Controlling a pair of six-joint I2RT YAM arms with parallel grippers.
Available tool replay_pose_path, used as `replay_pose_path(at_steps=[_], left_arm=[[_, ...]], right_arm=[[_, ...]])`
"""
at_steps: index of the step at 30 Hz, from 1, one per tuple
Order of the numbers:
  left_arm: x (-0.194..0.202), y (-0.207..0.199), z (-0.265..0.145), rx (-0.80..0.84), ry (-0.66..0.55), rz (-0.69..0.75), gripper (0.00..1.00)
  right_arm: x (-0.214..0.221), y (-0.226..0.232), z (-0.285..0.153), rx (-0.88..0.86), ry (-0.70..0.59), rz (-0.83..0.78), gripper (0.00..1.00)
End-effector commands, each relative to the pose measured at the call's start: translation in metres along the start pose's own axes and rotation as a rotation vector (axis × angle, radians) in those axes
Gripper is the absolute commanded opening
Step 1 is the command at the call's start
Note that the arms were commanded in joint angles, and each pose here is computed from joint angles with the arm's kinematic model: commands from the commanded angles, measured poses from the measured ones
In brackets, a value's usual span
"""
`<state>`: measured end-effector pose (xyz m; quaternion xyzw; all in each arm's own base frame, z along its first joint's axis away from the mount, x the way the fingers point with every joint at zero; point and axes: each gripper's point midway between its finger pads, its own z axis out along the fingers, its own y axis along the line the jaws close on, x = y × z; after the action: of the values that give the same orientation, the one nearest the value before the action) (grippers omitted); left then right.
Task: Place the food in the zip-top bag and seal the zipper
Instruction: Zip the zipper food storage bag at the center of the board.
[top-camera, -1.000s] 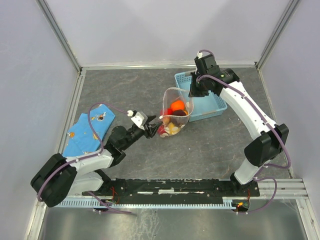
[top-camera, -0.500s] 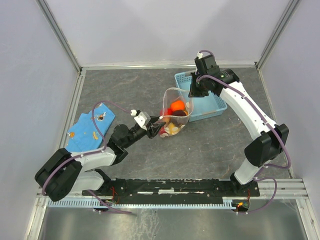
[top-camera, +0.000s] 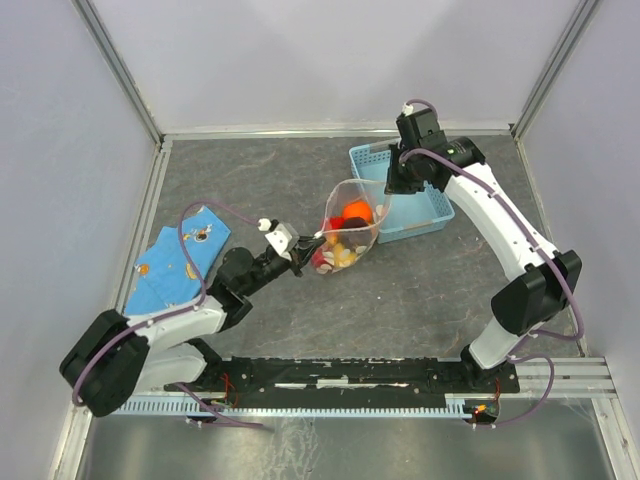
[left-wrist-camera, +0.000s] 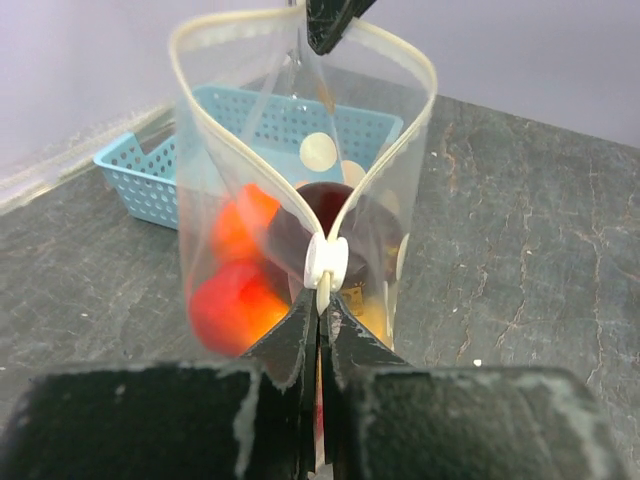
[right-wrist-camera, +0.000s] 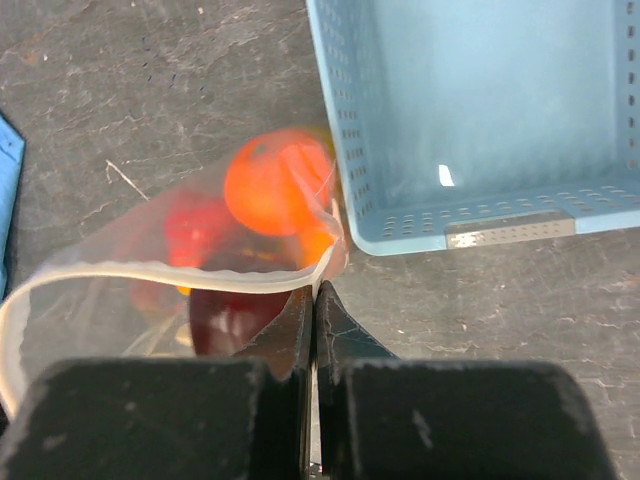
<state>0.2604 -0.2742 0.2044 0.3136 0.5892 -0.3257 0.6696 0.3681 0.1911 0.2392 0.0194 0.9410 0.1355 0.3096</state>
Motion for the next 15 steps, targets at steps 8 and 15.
replay_pose_path(at_steps=[8, 15], left_arm=[[-0.024, 0.008, -0.027, -0.047, 0.022, 0.126, 0.03], [-0.019, 0.01, -0.034, -0.056, 0.074, 0.158, 0.03]], right_arm=[[-0.02, -0.034, -0.029, 0.106, -0.086, 0.04, 0.02], [-0.019, -0.023, -0.03, 0.029, -0.088, 0.023, 0.14]])
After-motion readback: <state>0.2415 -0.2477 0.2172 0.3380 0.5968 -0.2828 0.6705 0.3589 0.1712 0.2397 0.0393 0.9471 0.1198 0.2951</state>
